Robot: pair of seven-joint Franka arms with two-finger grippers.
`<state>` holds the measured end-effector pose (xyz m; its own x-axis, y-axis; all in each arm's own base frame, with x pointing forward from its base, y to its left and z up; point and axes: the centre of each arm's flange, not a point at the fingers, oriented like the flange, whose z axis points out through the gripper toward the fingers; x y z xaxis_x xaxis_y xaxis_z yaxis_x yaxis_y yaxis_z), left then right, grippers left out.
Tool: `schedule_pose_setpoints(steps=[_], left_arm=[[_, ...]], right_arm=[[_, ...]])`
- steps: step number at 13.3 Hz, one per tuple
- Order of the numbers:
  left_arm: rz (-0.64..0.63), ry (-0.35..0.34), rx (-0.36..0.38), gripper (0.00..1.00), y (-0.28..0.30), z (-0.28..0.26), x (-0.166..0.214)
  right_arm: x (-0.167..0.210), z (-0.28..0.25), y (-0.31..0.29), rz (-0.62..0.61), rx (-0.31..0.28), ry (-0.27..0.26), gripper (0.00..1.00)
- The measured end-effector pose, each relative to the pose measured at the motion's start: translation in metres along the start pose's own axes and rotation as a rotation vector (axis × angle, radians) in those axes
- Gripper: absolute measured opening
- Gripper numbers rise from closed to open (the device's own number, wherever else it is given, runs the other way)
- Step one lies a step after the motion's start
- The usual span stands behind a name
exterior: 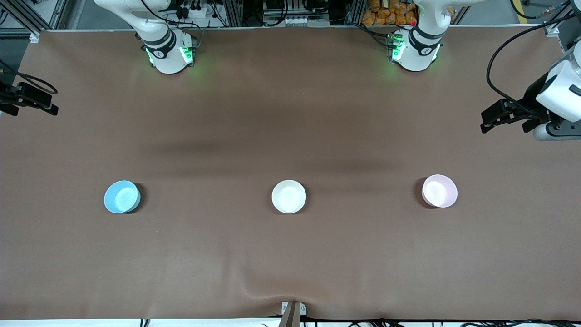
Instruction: Stack pink and blue bowls on white bowl
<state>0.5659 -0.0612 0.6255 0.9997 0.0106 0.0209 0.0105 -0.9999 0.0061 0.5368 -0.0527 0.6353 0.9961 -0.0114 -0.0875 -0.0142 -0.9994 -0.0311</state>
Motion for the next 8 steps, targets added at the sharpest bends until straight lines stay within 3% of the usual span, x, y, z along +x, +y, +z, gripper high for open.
schedule_pose_setpoints(steps=[8], left_arm=[[0.001,-0.024,0.001,1.00,0.000,0.012,0.004]], right_arm=[[0.000,0.001,0.000,0.000,0.000,-0.004,1.00]])
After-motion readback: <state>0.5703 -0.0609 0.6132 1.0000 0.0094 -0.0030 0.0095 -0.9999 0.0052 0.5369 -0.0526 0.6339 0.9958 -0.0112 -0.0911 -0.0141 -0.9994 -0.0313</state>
